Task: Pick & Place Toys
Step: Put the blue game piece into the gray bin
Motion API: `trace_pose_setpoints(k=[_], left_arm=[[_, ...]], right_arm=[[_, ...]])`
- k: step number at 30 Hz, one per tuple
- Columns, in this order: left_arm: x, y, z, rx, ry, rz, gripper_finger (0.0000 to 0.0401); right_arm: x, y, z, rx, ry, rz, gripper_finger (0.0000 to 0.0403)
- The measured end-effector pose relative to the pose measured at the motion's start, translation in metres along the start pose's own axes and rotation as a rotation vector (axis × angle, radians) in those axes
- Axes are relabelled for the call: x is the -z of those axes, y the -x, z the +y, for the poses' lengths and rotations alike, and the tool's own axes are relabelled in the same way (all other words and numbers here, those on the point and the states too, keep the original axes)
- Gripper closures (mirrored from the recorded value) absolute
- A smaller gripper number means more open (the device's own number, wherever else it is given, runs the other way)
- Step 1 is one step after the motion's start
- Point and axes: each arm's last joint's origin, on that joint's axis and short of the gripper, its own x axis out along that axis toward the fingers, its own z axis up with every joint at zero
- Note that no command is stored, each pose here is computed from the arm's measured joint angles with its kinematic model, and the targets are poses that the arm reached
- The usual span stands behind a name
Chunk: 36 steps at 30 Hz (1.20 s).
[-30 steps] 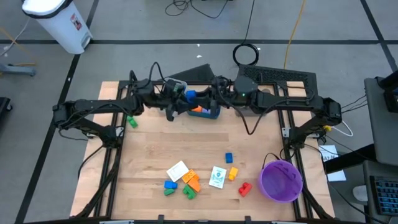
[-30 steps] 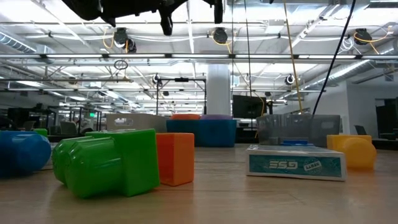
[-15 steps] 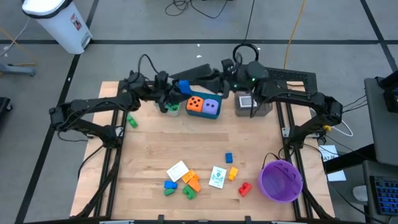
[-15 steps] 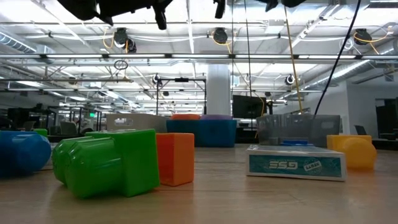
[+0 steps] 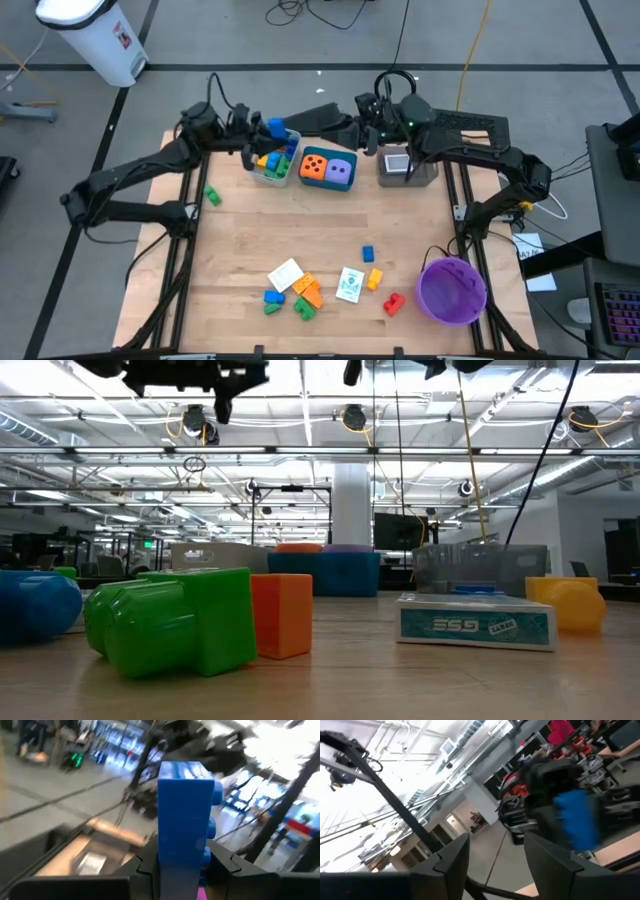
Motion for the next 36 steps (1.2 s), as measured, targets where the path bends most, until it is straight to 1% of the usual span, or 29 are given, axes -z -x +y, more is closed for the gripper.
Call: trace_pose_setpoints(k=[4, 6, 9, 11, 14, 16, 18, 21, 25, 29, 36], left_arm=[[0.007, 0.007, 0.009, -0.104, 0.001, 0.073, 0.0303], [0.014, 0.010, 0.015, -0.175, 0.015, 0.136, 0.0303], [0.027, 0.013, 0.023, -0.281, 0.012, 0.245, 0.0303], [0.038, 0.013, 0.029, -0.355, 0.020, 0.333, 0.0303], [0.055, 0.014, 0.038, -0.455, 0.042, 0.467, 0.0303], [0.064, 0.013, 0.044, -0.500, 0.063, 0.540, 0.0303], [0.074, 0.012, 0.050, -0.539, 0.079, 0.615, 0.0303], [0.086, 0.008, 0.058, -0.544, 0.082, 0.700, 0.0303], [0.100, 0.002, 0.065, -0.519, 0.052, 0.787, 0.0303], [0.111, -0.002, 0.073, -0.503, 0.028, 0.857, 0.0303], [0.132, -0.008, 0.090, -0.528, 0.044, 0.948, 0.0303]], right_arm=[[0.007, -0.005, 0.006, -0.022, -0.010, 0.018, 0.0226], [0.010, -0.007, 0.009, -0.033, -0.003, 0.027, 0.0230], [0.016, -0.009, 0.015, -0.026, 0.038, 0.053, 0.0238], [0.022, -0.011, 0.016, 0.014, 0.084, 0.073, 0.0244], [0.033, -0.009, 0.015, 0.141, 0.145, 0.134, 0.0252], [0.041, -0.008, 0.010, 0.266, 0.202, 0.169, 0.0257], [0.050, -0.004, 0.005, 0.388, 0.230, 0.229, 0.0260], [0.061, 0.000, 0.001, 0.509, 0.256, 0.312, 0.0261], [0.070, 0.005, -0.002, 0.602, 0.256, 0.384, 0.0261], [0.072, 0.006, -0.002, 0.617, 0.245, 0.400, 0.0261], [0.072, 0.006, -0.003, 0.621, 0.243, 0.401, 0.0262]])
